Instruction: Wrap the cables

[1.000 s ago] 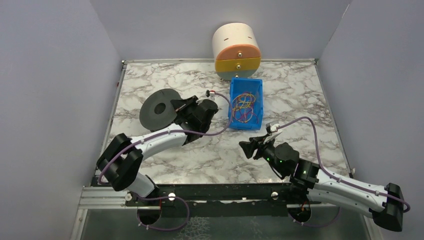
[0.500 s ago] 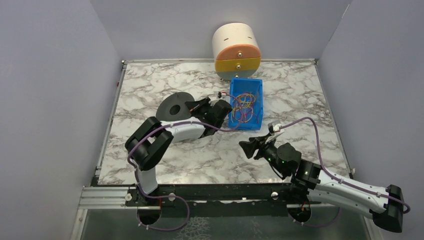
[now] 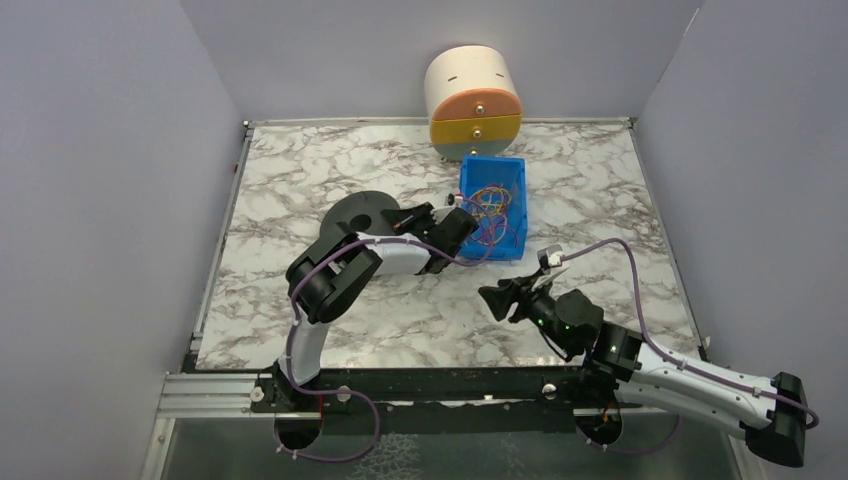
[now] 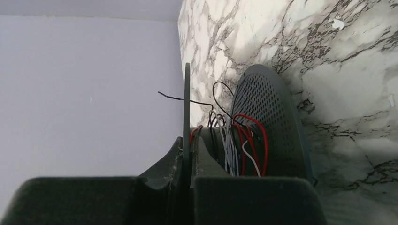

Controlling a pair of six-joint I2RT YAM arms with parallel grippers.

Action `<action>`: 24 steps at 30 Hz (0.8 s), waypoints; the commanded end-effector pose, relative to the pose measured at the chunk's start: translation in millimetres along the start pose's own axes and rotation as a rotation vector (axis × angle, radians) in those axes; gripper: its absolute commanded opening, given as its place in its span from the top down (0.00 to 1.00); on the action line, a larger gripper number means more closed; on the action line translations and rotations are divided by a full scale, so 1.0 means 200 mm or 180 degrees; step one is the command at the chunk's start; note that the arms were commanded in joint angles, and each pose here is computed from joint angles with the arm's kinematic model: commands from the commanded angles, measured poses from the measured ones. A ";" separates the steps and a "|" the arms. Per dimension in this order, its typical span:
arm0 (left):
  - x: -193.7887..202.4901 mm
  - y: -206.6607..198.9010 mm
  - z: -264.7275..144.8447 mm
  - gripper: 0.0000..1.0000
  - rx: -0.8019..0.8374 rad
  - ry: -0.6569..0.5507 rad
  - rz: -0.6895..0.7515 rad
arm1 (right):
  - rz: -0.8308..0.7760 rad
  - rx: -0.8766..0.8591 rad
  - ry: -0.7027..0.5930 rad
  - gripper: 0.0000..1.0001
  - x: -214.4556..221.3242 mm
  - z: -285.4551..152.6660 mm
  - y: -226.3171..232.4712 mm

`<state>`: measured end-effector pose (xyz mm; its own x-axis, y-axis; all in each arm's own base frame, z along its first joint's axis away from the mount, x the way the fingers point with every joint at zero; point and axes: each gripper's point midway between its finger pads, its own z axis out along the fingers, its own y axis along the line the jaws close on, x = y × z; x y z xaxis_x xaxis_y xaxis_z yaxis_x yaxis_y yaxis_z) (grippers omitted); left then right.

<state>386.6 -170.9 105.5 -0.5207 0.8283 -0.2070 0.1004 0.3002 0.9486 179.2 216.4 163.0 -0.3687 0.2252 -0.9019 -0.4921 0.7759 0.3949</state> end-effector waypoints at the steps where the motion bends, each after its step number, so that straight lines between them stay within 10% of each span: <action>1: -0.04 -0.06 0.02 1.00 -0.0024 0.0032 -0.0128 | 0.0034 -0.0007 0.0059 0.43 0.03 -0.01 0.00; 6: -0.05 -0.10 0.04 1.00 -0.0050 0.0078 -0.0109 | 0.0033 0.0039 0.0074 0.43 0.04 -0.02 -0.02; 24: -0.07 -0.11 0.02 0.47 0.0116 0.0000 -0.0375 | 0.0033 0.0051 0.0078 0.42 0.02 -0.02 -0.01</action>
<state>399.3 -185.4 87.2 -0.5423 0.7785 -0.3159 0.0207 0.3883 0.9213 176.0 211.3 156.3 -0.3887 0.2092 -0.8973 -0.4809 0.7847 0.3912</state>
